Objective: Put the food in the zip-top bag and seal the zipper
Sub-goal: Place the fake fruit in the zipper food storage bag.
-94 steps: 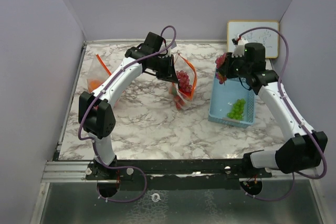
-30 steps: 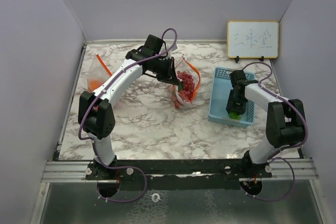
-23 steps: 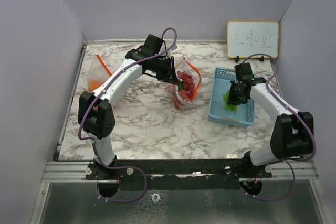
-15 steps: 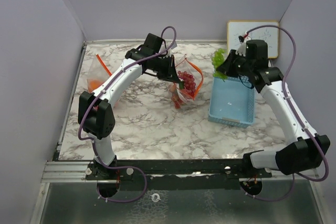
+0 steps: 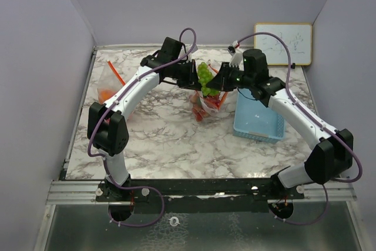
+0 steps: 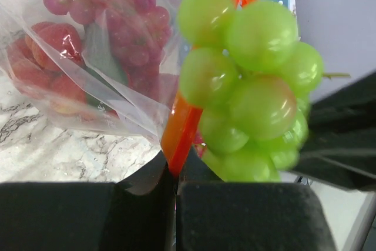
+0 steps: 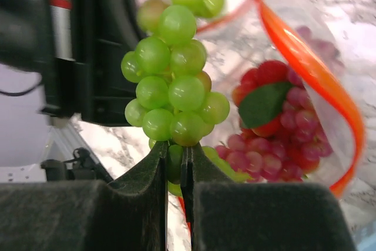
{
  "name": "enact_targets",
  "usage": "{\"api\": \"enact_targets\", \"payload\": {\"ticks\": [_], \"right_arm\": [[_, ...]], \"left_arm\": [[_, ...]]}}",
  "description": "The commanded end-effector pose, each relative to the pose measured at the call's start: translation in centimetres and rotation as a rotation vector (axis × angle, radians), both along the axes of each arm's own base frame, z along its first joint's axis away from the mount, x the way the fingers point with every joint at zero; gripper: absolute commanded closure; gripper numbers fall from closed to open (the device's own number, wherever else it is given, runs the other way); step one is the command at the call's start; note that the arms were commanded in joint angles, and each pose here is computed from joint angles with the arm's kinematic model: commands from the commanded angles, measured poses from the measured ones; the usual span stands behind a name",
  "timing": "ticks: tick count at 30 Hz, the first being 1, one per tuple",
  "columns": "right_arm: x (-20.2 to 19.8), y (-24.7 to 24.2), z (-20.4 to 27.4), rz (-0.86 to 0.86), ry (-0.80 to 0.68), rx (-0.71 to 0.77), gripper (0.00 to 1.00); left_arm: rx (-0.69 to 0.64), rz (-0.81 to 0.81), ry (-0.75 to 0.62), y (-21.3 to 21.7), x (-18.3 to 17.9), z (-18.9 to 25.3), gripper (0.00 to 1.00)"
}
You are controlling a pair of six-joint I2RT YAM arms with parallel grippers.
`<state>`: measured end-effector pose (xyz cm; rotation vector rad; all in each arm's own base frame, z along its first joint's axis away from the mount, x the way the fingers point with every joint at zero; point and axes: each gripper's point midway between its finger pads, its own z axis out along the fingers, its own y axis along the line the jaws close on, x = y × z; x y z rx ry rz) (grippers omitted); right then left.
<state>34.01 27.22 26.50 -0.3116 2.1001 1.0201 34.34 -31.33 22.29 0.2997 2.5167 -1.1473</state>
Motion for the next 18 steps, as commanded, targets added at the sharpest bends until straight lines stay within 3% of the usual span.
{"api": "enact_targets", "payload": {"ticks": [1,3,7,11,13,18], "right_arm": [[0.6,-1.9,-0.8,-0.116,-0.029,-0.046,0.97],[0.5,-2.8,-2.3,-0.138,-0.017,-0.101,0.95],[0.3,-2.6,-3.9,-0.092,0.006,-0.145,0.62],[0.5,-1.7,-1.4,-0.056,-0.050,-0.127,0.34],[0.4,-1.6,-0.5,-0.054,-0.060,-0.129,0.27],[1.9,-3.1,2.2,-0.167,-0.128,-0.151,0.25]], "left_arm": [[-0.044,-0.017,-0.025,-0.2,-0.3,1.2,1.00],[-0.048,-0.016,-0.018,-0.2,-0.3,1.1,1.00],[-0.054,-0.016,-0.017,-0.3,-0.3,1.1,1.00],[-0.039,-0.025,-0.019,-0.2,-0.3,0.9,1.00],[-0.036,-0.026,-0.018,-0.2,-0.3,0.7,1.00],[-0.045,-0.025,-0.021,-0.4,-0.1,1.0,1.00]]}}
